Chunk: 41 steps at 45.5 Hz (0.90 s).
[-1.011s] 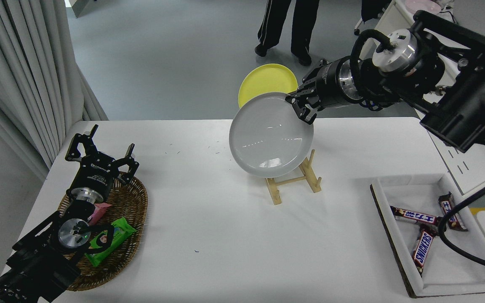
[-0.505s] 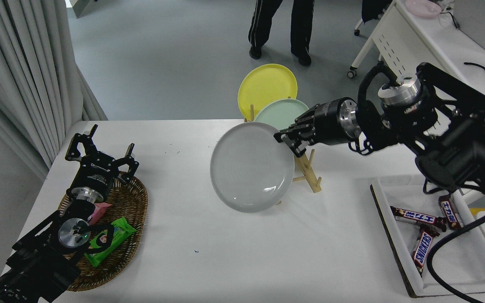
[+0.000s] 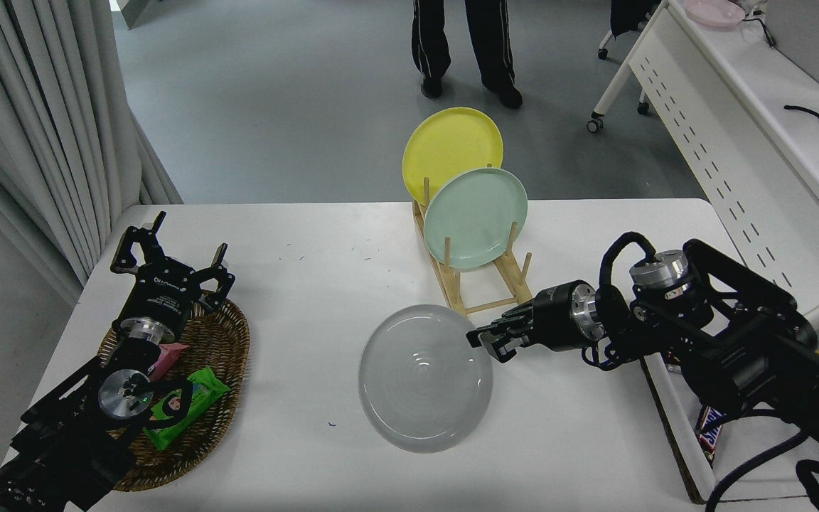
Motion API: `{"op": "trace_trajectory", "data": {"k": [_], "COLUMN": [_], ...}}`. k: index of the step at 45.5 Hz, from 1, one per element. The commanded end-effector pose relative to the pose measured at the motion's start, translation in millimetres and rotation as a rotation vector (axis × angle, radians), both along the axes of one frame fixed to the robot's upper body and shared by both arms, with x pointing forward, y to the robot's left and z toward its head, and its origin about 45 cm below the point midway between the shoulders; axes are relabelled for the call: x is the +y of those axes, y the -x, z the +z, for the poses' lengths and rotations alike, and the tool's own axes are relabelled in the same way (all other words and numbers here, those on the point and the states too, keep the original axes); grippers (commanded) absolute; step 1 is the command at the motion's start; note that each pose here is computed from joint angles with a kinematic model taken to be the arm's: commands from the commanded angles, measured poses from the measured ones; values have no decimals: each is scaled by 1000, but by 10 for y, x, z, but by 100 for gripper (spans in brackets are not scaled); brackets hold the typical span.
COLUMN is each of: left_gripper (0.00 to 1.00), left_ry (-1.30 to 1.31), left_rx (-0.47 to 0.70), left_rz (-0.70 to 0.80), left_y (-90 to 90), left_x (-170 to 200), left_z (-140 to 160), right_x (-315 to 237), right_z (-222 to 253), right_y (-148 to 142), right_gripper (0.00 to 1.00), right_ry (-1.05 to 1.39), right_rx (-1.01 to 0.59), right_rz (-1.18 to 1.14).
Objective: Place the plate on the table
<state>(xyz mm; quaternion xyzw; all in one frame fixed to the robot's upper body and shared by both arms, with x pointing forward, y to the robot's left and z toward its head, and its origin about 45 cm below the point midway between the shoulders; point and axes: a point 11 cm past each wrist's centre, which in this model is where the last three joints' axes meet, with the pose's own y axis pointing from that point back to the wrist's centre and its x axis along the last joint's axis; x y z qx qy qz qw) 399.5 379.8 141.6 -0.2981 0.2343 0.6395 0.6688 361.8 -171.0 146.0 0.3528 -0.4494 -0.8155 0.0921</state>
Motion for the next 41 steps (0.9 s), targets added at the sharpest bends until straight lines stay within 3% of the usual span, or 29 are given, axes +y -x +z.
{"op": "trace_trajectory", "data": {"k": [1,12,41], "left_gripper": [100,100,100], "left_ry": [0,0,0], "left_rx": [0,0,0], "left_rz": [0,0,0], "left_y": [0,0,0], "left_x": [0,0,0], "left_z": [0,0,0], "right_x": [35,199,23], "right_z": [-342,-504,-573], "right_y": [191,283,178], "right_gripper": [0,0,0], "right_ry": [-13,-27,50], "right_rx": [96,138,121], "right_rz": [-37,-45,-76]}}
